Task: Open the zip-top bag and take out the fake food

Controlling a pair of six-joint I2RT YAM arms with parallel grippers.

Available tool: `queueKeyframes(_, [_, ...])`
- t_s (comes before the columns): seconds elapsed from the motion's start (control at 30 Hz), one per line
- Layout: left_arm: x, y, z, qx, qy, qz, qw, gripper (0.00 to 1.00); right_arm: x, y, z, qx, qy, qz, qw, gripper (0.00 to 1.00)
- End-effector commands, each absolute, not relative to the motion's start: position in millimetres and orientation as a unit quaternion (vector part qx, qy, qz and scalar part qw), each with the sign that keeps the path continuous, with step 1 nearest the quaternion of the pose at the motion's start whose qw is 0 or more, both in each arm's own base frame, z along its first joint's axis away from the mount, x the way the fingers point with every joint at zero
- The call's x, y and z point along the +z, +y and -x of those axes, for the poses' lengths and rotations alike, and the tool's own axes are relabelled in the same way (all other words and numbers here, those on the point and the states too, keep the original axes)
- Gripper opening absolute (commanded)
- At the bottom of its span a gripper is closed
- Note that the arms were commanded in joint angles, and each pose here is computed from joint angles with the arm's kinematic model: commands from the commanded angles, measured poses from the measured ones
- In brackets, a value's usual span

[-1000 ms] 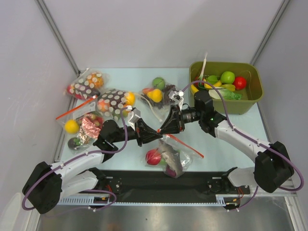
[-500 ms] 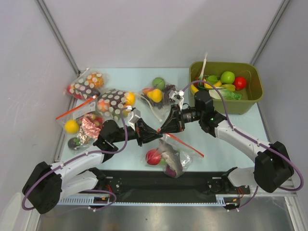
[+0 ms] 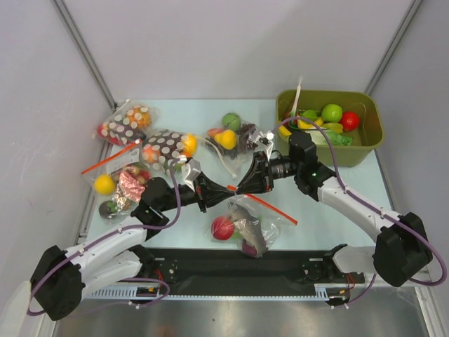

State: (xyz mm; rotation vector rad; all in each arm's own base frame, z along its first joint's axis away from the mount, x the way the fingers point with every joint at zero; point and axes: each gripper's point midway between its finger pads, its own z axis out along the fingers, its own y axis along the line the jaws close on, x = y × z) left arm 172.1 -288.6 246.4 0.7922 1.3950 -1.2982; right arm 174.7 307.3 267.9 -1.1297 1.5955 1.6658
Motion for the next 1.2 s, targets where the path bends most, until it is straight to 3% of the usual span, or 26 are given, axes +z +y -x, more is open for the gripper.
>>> queueKeyframes(0.0, [248,-285,-182,-0.517,0.585,-0.325,0.534,0.0,277,298,-164,0.625,0.576,0.44,0.29,0.0])
queueKeyframes(0.53, [249,-265,-225,-0.429,0.643,-0.251,0.583,0.0,260,283,-165,0.596,0.616,0.418,0.3,0.0])
queueKeyframes(1.17, [235,-208,-305,-0.237,0.733,-0.075,0.633,0.0,233,269,-186,0.519,0.699,0.375,0.318,0.0])
